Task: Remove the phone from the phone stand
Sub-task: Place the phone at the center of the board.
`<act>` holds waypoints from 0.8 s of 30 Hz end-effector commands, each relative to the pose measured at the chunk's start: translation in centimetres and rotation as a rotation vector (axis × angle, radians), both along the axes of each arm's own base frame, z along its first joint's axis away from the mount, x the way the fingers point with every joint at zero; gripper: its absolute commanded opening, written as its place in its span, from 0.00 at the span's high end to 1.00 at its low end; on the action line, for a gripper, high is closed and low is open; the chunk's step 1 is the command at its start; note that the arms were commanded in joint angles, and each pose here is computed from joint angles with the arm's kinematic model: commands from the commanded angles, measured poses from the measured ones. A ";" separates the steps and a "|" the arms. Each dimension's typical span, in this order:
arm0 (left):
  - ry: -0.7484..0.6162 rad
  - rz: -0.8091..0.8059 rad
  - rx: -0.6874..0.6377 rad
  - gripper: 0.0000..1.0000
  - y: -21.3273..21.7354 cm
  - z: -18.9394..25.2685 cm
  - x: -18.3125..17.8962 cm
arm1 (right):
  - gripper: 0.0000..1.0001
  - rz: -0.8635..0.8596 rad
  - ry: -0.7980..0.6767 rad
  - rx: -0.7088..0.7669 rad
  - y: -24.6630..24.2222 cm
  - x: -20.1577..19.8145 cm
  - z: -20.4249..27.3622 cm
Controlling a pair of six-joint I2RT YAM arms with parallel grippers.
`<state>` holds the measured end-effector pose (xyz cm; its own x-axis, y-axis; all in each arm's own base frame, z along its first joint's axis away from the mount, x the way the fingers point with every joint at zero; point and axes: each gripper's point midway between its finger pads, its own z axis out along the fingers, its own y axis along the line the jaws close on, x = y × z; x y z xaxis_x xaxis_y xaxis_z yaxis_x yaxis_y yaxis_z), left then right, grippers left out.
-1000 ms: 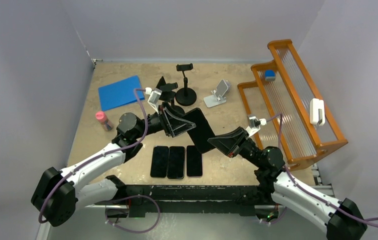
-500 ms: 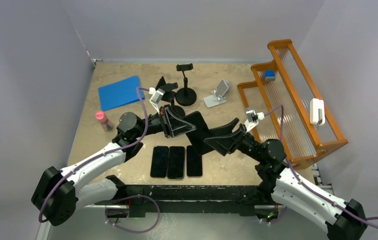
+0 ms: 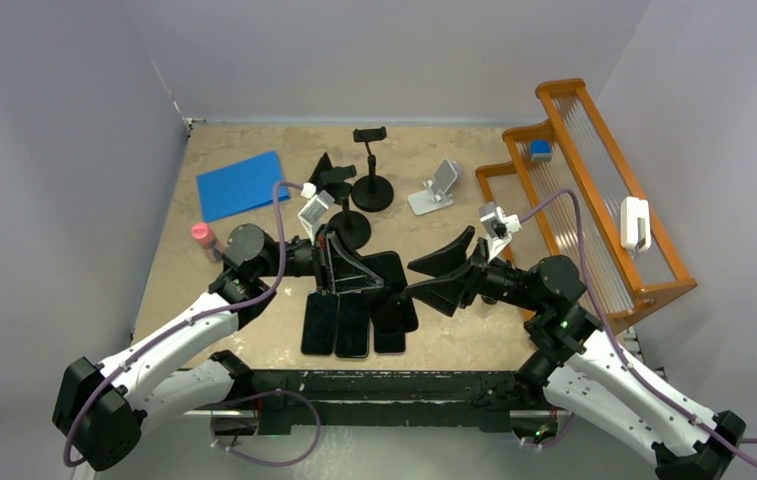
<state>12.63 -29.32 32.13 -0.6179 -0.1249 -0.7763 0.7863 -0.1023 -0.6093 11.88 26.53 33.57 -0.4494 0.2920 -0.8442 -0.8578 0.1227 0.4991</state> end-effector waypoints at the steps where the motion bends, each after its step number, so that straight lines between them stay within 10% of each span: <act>1: -0.148 -0.049 -0.063 1.00 0.5 3.9 -1.4 | 0.34 0.110 -0.037 -0.022 0.3 -1.9 0.2; 7: -0.151 -0.046 -0.065 1.00 0.2 4.4 -0.9 | 0.28 0.137 -0.028 -0.039 0.8 -1.9 0.0; 24: -0.100 -0.009 -0.053 1.00 -0.7 3.7 0.7 | 0.92 0.134 -0.011 -0.031 1.2 -1.4 -0.6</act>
<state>12.86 -29.85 32.73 -0.6102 -0.0864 -0.7875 0.7912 -0.1179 -0.6001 11.04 27.85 30.63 -0.5269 0.1557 -0.8355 -0.8378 0.0707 0.5414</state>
